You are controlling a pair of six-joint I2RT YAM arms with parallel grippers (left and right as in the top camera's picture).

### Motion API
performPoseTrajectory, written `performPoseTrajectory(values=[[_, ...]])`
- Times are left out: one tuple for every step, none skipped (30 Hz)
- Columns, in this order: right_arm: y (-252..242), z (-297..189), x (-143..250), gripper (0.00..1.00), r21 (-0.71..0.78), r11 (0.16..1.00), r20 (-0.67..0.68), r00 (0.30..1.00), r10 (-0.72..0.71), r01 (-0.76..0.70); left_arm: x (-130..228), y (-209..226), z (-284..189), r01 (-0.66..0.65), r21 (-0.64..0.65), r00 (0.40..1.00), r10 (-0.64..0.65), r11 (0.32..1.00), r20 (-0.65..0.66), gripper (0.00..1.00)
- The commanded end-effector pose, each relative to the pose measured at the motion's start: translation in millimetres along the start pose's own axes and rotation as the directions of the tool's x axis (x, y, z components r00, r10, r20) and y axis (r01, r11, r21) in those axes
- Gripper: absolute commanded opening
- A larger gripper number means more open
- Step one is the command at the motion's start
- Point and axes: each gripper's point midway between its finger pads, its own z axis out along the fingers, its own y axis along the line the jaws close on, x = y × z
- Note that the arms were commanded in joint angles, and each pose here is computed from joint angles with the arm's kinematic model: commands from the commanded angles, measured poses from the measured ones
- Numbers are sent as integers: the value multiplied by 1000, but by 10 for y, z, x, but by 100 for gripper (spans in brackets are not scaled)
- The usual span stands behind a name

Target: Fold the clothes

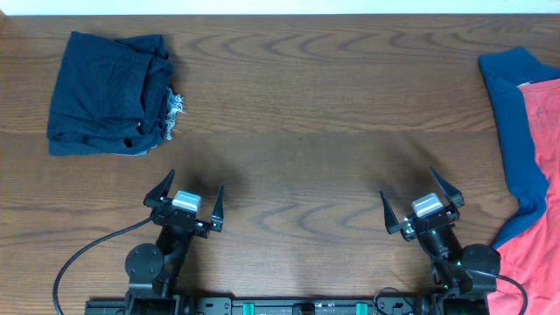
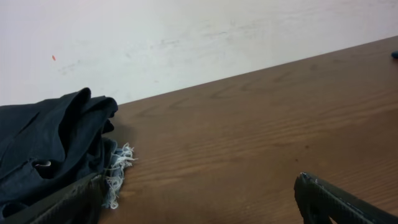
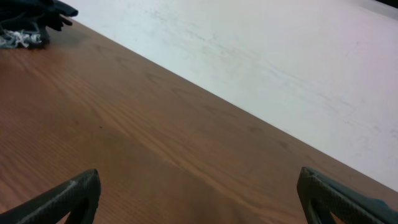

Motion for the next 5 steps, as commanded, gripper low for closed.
performPoseTrajectory(values=[[-18,-2,34,99,9,1000,-6,1000,10,-10,150,-23,6,11,7,999,-11,1000,-45,98],[-17,-2,34,99,9,1000,-6,1000,10,-10,150,-23,6,11,7,999,-11,1000,-45,98],[-18,-2,34,99,9,1000,-6,1000,10,-10,150,-23,6,11,7,999,-11,1000,-45,98],[-17,-2,34,99,9,1000,-6,1000,10,-10,150,-23,6,11,7,999,-11,1000,-45,98],[-18,-2,33,99,9,1000,-5,1000,10,-10,150,-23,6,11,7,999,-11,1000,-45,98]])
